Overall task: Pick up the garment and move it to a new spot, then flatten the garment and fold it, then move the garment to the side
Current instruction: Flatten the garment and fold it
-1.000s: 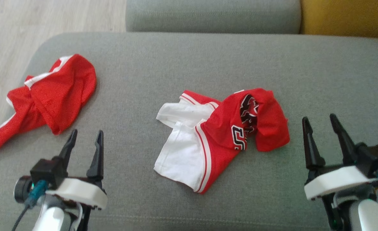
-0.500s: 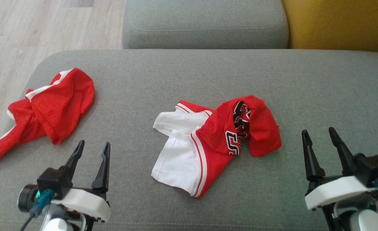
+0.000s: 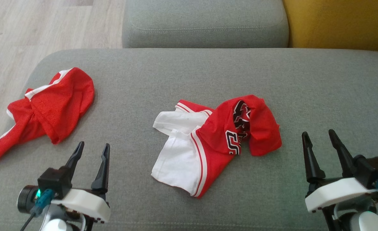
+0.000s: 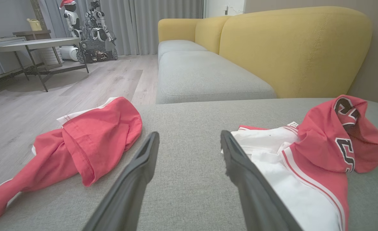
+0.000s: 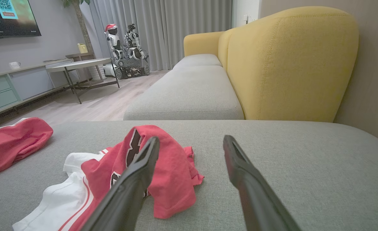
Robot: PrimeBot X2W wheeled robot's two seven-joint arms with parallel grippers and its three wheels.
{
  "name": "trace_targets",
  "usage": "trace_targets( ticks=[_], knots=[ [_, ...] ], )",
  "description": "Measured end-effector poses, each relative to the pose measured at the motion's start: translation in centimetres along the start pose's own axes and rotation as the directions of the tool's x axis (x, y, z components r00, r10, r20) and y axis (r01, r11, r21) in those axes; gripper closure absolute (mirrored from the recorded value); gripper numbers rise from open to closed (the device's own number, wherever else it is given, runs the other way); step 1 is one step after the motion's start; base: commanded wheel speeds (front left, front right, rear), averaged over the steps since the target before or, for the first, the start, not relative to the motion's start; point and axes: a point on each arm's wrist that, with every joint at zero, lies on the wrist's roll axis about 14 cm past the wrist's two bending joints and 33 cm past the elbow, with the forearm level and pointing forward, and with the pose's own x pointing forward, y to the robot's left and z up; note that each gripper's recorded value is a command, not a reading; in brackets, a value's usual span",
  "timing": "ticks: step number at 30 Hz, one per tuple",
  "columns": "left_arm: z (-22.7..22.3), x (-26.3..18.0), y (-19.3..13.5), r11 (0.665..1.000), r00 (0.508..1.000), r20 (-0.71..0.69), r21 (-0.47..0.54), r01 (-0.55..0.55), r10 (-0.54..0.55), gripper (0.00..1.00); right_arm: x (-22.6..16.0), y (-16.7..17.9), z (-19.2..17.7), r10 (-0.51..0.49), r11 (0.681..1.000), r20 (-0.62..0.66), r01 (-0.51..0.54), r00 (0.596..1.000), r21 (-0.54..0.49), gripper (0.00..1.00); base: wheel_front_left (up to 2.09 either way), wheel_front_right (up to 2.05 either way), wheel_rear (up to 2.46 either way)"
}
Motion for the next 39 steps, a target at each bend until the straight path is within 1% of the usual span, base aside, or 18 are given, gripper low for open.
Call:
trace_targets(
  ticks=[9,14,17,21,22,29,30,31,32,33,35,39],
  knots=[
    [-0.4,0.0,0.2,1.0,1.0,-0.012,0.005,-0.009,0.009,0.0,0.1,0.0,-0.3,0.0,1.0,-0.01,0.0,1.0,0.001,0.0,0.0,0.0,0.0],
    [-0.7,0.1,0.1,1.0,1.0,-0.022,0.004,-0.006,0.006,0.0,0.3,0.1,-2.1,0.004,1.0,-0.075,-0.004,0.997,0.002,0.0,0.0,0.0,0.0],
    [-0.8,0.6,0.1,1.0,1.0,-0.021,0.01,-0.001,0.002,0.0,0.9,0.7,-3.8,0.024,0.999,-0.14,-0.028,0.99,-0.026,0.0,0.0,0.0,0.0],
    [-0.2,2.1,0.3,1.0,1.0,-0.001,0.01,0.002,-0.002,0.0,2.3,1.5,-6.8,0.058,0.996,-0.254,-0.072,0.965,-0.046,0.0,0.0,0.0,0.0],
    [0.0,2.9,0.4,1.0,1.0,0.011,0.004,-0.006,0.006,0.0,3.2,1.8,-8.1,0.071,0.994,-0.298,-0.09,0.952,-0.054,0.0,0.0,0.0,0.0],
    [-1.1,4.7,1.2,1.0,1.0,-0.004,-0.004,-0.028,0.028,0.0,6.0,1.8,-12.4,0.081,0.988,-0.435,-0.128,0.897,-0.08,0.0,0.0,0.0,0.0],
    [-1.4,4.7,1.4,0.999,0.999,-0.012,-0.005,-0.034,0.034,0.0,6.1,1.8,-13.1,0.082,0.988,-0.459,-0.132,0.885,-0.078,0.06,0.0,0.0,0.0],
    [-1.6,4.8,1.6,0.999,0.999,-0.018,-0.004,-0.039,0.039,0.0,6.2,1.8,-13.7,0.082,0.988,-0.479,-0.135,0.874,-0.077,0.62,0.0,0.0,0.0],
    [-1.9,4.8,1.8,0.999,0.999,-0.024,0.002,-0.043,0.043,0.0,6.3,1.9,-14.0,0.085,0.988,-0.485,-0.138,0.87,-0.074,0.93,0.0,0.0,0.0],
    [-2.0,4.8,1.9,0.999,0.998,-0.029,0.006,-0.048,0.048,0.0,6.4,1.9,-14.2,0.085,0.988,-0.487,-0.137,0.869,-0.072,1.0,0.0,0.0,0.0],
    [-2.2,4.7,2.2,0.998,0.998,-0.034,0.009,-0.055,0.055,0.0,6.7,1.5,-14.0,0.074,0.99,-0.476,-0.122,0.876,-0.072,1.0,0.0,0.0,0.0],
    [-2.0,5.1,2.2,0.998,0.998,-0.025,0.01,-0.054,0.055,0.0,7.5,0.0,-10.5,0.035,0.994,-0.35,-0.07,0.936,-0.089,1.0,0.0,0.0,0.0]
  ],
)
